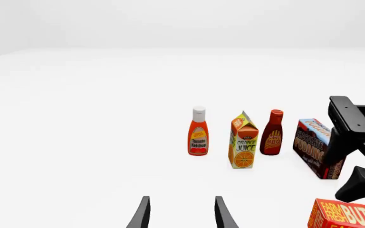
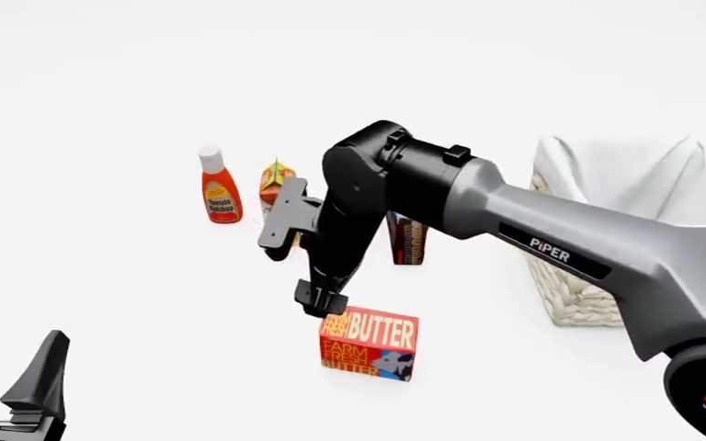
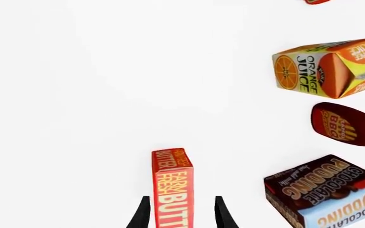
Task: Pick the butter and place it in the basket.
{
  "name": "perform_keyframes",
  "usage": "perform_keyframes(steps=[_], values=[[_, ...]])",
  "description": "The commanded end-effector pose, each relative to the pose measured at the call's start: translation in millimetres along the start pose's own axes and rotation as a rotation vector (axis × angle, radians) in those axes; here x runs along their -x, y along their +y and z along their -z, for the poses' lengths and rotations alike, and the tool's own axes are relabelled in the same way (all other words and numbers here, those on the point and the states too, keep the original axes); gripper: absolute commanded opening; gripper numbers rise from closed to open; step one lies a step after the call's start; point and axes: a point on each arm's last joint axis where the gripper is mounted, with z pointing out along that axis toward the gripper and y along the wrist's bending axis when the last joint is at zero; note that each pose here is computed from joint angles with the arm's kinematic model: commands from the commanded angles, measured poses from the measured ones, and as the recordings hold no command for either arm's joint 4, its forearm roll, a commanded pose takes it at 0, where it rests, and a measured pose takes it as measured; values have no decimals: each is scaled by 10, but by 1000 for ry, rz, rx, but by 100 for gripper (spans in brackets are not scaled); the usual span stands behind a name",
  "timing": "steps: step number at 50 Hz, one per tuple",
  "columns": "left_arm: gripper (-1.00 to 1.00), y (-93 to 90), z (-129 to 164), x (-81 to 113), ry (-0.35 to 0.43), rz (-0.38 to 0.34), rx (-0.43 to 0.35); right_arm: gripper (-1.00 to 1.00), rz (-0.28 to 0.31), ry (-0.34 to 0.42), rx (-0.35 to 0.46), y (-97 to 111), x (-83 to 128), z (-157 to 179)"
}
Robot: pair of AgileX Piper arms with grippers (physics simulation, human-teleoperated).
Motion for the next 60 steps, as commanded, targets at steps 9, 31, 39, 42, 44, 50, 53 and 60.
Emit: perform_keyframes(steps=[9,31,39,42,44,50,53,60], values=[[100,0,0,0,0,0,0,100,0,4,3,4,9,-80],[100,0,0,0,0,0,0,100,-4,7,13,117,-5,-163],[100,0,0,0,0,0,0,100,-5,6,15,145,-1,-171],[100,0,0,0,0,0,0,100,-7,8,15,139,-9,-196],[100,0,0,0,0,0,0,100,-7,8,16,150,-12,-202],[100,0,0,0,0,0,0,100,-10,6,15,156,-6,-211],[100,0,0,0,0,0,0,100,-11,8,15,150,-12,-223],[100,0,0,0,0,0,0,100,-11,8,15,150,-12,-223]])
